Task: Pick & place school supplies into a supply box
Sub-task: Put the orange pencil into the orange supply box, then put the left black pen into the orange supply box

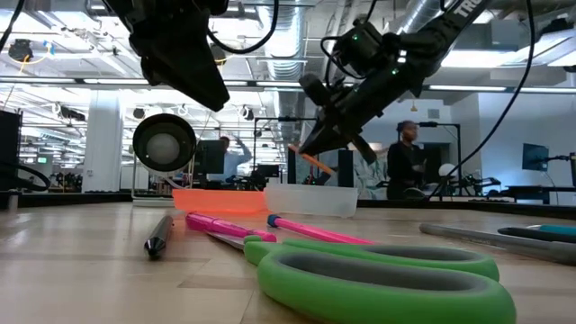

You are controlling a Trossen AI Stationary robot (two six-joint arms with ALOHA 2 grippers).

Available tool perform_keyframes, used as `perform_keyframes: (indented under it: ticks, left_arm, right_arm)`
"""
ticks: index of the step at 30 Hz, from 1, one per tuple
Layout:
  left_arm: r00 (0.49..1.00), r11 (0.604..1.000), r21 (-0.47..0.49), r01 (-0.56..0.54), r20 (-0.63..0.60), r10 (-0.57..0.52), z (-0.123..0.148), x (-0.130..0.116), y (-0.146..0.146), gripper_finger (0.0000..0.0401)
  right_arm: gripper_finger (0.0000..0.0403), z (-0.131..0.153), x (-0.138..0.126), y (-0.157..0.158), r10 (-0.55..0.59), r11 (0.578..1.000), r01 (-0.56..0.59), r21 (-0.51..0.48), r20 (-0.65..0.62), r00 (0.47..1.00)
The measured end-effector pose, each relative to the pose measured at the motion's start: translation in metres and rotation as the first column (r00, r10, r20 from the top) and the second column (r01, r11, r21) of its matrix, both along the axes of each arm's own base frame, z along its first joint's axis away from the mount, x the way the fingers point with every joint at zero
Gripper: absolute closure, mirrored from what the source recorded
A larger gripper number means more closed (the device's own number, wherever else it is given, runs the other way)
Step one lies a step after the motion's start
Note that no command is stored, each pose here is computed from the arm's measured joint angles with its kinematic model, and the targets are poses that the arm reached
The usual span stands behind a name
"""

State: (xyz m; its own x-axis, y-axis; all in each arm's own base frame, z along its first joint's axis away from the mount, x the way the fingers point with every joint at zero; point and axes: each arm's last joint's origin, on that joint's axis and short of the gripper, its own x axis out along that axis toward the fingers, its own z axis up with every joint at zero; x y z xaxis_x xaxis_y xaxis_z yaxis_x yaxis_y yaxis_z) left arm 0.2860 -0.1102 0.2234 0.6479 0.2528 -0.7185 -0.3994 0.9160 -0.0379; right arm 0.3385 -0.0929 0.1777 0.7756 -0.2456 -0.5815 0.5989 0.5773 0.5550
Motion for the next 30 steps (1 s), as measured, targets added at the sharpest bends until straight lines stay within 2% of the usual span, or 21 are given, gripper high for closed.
perform_keyframes:
  ticks: [9,24,30]
  left_arm:
    - [1.000,1.000,0.004,-0.022,0.015,0.022,0.000,0.000,-0.001,0.0272]
    - [0.999,1.000,0.004,-0.028,0.019,0.028,0.001,0.000,-0.001,0.0272]
    - [0.999,1.000,0.004,-0.028,0.019,0.028,0.001,0.000,-0.001,0.0272]
  right_arm:
    - [0.0397,-0.001,-0.005,-0.012,-0.040,0.999,0.040,-0.019,-0.023,0.999]
    - [0.0341,-0.002,-0.006,-0.015,-0.047,0.999,0.046,-0.022,-0.038,0.998]
    - [0.0332,-0.002,-0.006,-0.013,-0.029,0.999,0.028,-0.037,-0.038,0.999]
